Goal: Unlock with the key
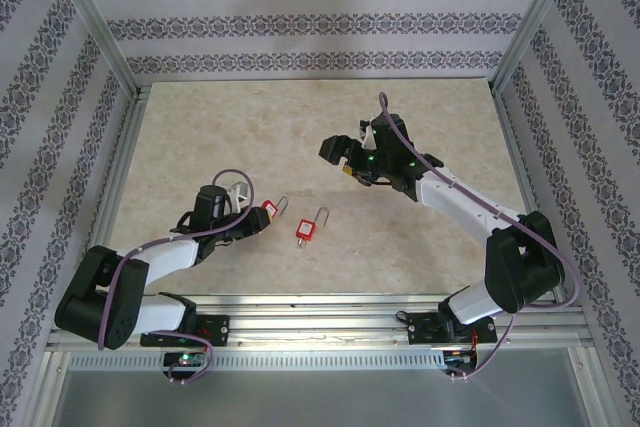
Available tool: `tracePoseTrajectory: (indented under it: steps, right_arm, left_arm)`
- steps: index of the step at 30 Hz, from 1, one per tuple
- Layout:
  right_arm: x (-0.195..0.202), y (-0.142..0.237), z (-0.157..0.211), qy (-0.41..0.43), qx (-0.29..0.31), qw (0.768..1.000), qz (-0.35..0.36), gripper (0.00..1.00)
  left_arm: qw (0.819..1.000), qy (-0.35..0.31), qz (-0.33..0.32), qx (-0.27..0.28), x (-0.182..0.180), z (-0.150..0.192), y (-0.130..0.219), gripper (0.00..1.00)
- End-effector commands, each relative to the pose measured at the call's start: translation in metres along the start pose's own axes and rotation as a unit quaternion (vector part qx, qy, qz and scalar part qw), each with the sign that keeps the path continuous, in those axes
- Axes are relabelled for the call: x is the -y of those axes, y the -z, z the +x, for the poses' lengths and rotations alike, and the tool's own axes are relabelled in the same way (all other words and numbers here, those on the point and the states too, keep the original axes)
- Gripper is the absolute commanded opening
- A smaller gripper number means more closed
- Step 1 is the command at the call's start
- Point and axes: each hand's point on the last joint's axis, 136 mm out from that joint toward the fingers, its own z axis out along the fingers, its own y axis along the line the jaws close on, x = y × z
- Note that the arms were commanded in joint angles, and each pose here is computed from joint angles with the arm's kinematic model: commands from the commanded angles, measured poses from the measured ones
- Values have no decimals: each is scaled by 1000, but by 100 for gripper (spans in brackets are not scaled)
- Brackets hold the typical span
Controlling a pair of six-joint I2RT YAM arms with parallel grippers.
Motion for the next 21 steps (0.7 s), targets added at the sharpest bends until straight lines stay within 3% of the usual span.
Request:
tracePoseTrajectory:
  steps: [1,15,21]
  right_arm:
    - [3,-4,6,10,-5,1000,7,94]
    - [-2,-8,9,12,-7,1000,1,95]
    - [-2,-5,10,14,-5,1000,2,95]
  left_arm:
    - [998,2,59,16,19,-14,4,2]
    - [999,27,30,9,-9,-8,-4,4]
    - [999,28,19,3,-20,-4,-10,10]
